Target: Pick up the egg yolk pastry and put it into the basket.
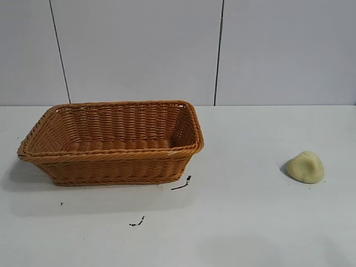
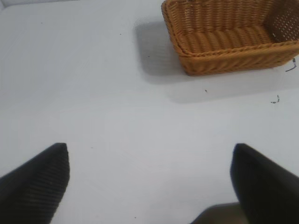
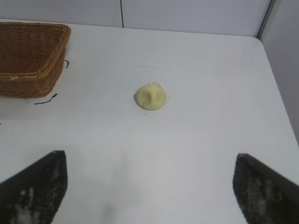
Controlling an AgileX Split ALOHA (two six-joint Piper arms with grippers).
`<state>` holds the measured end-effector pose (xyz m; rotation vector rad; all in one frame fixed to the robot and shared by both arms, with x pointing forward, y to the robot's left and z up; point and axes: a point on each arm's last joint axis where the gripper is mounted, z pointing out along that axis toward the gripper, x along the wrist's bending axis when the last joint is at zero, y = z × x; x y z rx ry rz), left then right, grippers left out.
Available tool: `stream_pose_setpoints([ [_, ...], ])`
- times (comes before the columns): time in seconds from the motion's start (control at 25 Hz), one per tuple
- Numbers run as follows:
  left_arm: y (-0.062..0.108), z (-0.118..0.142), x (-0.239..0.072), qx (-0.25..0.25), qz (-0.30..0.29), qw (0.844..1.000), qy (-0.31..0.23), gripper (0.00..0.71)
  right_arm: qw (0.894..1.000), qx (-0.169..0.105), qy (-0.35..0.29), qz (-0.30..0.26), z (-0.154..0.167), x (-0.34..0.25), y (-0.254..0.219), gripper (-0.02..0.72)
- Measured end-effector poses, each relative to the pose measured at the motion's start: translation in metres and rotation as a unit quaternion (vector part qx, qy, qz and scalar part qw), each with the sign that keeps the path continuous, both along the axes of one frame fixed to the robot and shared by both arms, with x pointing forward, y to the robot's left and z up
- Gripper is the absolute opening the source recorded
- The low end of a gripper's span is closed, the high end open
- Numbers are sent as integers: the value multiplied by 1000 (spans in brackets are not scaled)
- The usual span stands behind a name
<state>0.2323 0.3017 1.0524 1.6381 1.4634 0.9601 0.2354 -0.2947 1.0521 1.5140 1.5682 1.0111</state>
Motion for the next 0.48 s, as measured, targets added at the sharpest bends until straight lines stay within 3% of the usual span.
stream_pose_setpoints([
  [0.48, 0, 0, 0, 0, 0, 1000, 0, 696, 1000, 0, 17, 0, 1, 6, 0, 659],
])
